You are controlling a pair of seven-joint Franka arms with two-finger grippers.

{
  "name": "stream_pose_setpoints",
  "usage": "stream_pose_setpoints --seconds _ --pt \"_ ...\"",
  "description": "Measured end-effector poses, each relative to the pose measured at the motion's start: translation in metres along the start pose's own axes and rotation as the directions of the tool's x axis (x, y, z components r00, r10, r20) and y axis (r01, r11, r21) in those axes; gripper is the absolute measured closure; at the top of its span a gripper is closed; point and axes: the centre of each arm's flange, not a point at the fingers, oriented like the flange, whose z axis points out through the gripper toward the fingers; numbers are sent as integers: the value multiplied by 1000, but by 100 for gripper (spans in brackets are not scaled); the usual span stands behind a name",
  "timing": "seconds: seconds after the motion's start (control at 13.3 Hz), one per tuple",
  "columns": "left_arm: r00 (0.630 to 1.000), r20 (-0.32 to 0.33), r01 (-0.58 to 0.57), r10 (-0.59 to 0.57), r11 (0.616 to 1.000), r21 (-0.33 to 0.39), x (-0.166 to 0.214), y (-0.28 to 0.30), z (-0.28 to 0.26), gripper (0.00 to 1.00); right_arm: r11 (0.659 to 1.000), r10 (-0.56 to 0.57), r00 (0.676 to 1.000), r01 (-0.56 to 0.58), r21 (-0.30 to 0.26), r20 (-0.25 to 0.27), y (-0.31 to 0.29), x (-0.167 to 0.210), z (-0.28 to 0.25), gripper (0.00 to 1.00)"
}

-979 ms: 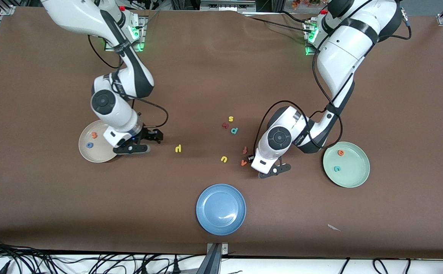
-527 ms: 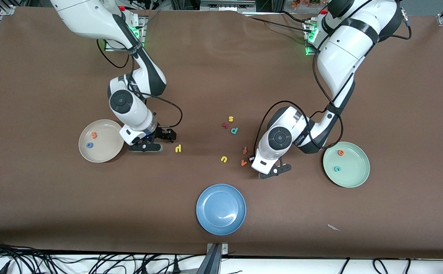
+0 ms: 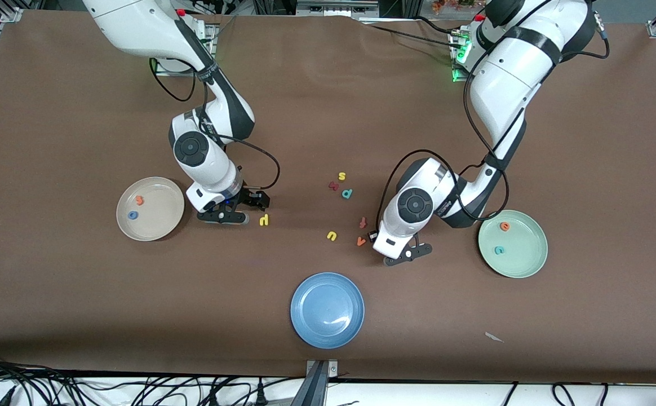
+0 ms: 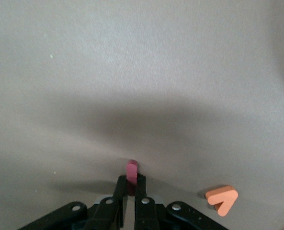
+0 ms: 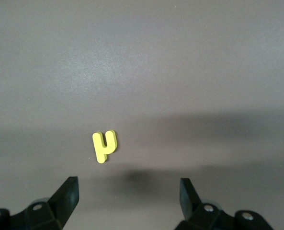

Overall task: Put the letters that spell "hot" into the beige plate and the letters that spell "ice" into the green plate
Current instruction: 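Carry the l toward the green plate while the right gripper nears the yellow u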

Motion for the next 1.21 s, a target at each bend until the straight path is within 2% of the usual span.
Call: stream_pose_setpoints --seconds 0.15,0.45,0.6,0.75,0.98,1.21 --pt "999 -4 -33 33 999 13 13 -10 -10 90 1000 7 1000 -7 2 -1 -4 -1 1 6" --pt "988 53 -152 148 985 80 52 -64 -33 90 1000 -6 1000 6 8 -10 -13 -6 12 7" --pt "979 78 -197 191 976 92 70 -93 -43 90 999 -44 999 44 0 -18 -21 -8 18 8" --pt "968 84 -243 236 966 89 88 -119 -53 90 992 -120 992 119 -32 -43 -29 -5 20 10" --pt "941 99 -333 325 940 80 114 -171 -65 90 973 -219 974 214 -83 -62 -31 -5 29 11" --pt "892 125 -445 435 893 66 133 -222 -64 90 967 -252 963 245 -76 -92 -33 -3 32 10"
